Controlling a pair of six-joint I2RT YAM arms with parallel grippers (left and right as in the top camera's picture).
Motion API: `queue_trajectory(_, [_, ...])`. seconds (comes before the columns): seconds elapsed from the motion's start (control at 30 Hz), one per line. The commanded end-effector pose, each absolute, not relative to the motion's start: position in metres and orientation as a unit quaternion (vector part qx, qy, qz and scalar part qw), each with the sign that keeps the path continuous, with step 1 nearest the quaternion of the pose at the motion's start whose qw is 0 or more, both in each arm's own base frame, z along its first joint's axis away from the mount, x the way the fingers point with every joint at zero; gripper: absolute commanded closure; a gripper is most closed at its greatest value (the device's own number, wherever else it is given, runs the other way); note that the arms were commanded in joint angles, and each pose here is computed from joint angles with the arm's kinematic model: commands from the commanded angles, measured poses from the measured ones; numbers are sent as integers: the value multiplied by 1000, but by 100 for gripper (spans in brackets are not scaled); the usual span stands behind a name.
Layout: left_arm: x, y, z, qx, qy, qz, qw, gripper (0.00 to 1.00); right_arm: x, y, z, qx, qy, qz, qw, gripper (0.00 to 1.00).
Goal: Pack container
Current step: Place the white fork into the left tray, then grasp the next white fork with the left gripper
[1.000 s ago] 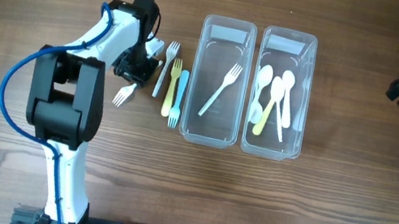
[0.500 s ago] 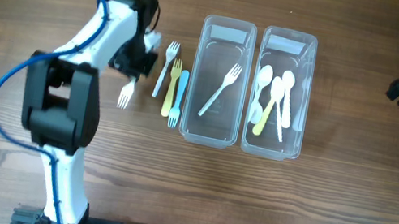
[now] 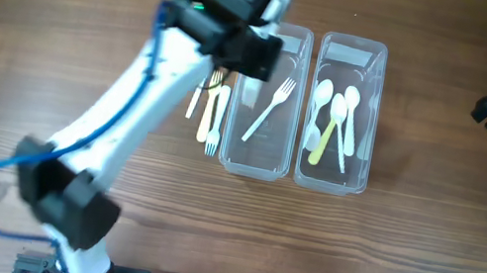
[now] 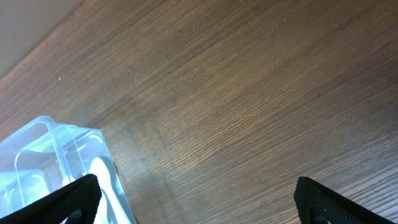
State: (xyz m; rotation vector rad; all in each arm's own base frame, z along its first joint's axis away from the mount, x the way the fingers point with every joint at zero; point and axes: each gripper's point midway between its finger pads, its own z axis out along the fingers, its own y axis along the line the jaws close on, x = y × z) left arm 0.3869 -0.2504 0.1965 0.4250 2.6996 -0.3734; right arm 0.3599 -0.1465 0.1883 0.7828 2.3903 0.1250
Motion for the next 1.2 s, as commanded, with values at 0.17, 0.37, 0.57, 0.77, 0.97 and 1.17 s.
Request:
queue_trajectory(0.17, [391,-277,110,124,978,-119,116,61,363,-146,196,299,899,50,317,0])
queue_trajectory(0.37, [401,-246,169,101,974,-106,173,43,363,-146,196,299,899,50,317,0])
queue_trajectory(0.57, [418,-142,169,77,983,9,168,41,363,-146,196,299,899,50,317,0])
queue_trajectory(0.77, [420,-96,101,114,990,2,85,53,363,-146,196,299,899,50,317,0])
queue_trajectory(0.97, [426,-99,67,142,987,-3,71,52,363,-146,196,299,899,50,317,0])
queue_trajectory(1.17, [426,-104,33,144,988,-10,46,52,363,-146,196,298,899,50,317,0])
